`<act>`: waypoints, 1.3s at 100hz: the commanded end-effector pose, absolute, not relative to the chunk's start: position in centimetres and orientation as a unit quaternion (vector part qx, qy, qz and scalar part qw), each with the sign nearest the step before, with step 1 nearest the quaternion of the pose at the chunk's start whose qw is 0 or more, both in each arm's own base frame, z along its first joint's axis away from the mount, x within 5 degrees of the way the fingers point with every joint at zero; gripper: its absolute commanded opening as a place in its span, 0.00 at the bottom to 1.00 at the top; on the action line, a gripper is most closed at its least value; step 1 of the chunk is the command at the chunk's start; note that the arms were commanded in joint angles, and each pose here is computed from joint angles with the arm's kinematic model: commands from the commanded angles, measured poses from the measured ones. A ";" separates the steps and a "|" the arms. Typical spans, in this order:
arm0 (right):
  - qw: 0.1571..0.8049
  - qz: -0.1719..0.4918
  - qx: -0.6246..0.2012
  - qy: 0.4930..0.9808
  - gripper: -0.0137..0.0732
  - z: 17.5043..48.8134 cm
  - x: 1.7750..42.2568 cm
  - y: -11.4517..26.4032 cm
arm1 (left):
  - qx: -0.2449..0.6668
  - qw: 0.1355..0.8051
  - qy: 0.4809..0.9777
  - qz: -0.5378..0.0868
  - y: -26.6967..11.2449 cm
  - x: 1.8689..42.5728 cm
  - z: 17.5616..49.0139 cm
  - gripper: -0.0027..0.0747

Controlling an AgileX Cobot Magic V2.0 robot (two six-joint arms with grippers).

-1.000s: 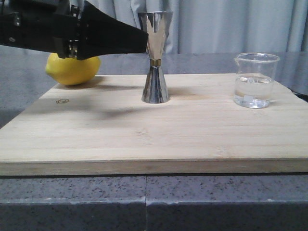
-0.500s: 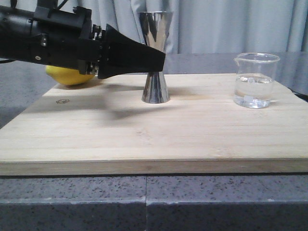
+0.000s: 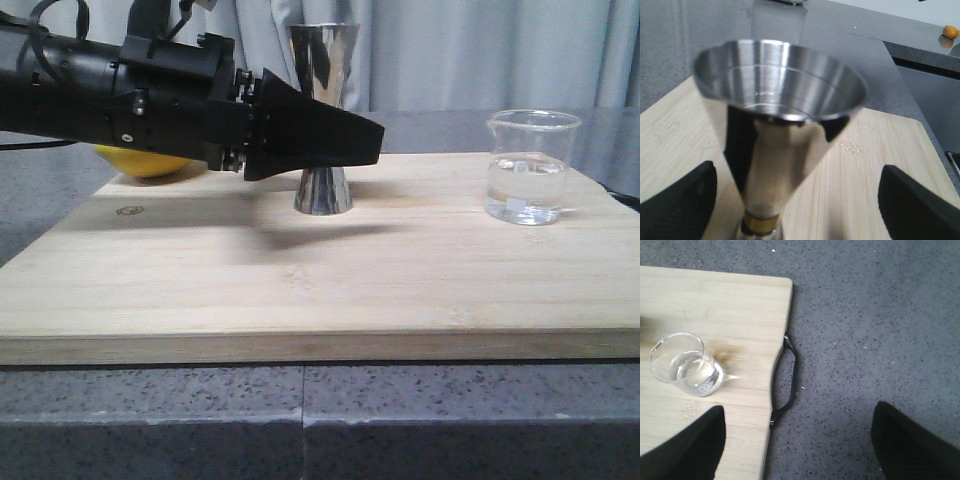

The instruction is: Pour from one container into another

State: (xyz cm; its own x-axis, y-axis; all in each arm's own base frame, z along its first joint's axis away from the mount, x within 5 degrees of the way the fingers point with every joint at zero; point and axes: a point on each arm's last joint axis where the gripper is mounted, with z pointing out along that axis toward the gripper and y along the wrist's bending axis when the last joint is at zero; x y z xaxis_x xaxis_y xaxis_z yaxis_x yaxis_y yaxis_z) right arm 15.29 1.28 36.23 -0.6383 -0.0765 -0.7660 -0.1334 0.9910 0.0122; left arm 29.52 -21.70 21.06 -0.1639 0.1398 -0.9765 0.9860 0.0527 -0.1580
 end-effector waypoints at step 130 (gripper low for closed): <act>0.518 0.099 -0.132 0.839 0.78 37.6 16.1 3.1 | 0.493 0.498 0.521 -0.488 -22.0 29.5 23.9 0.05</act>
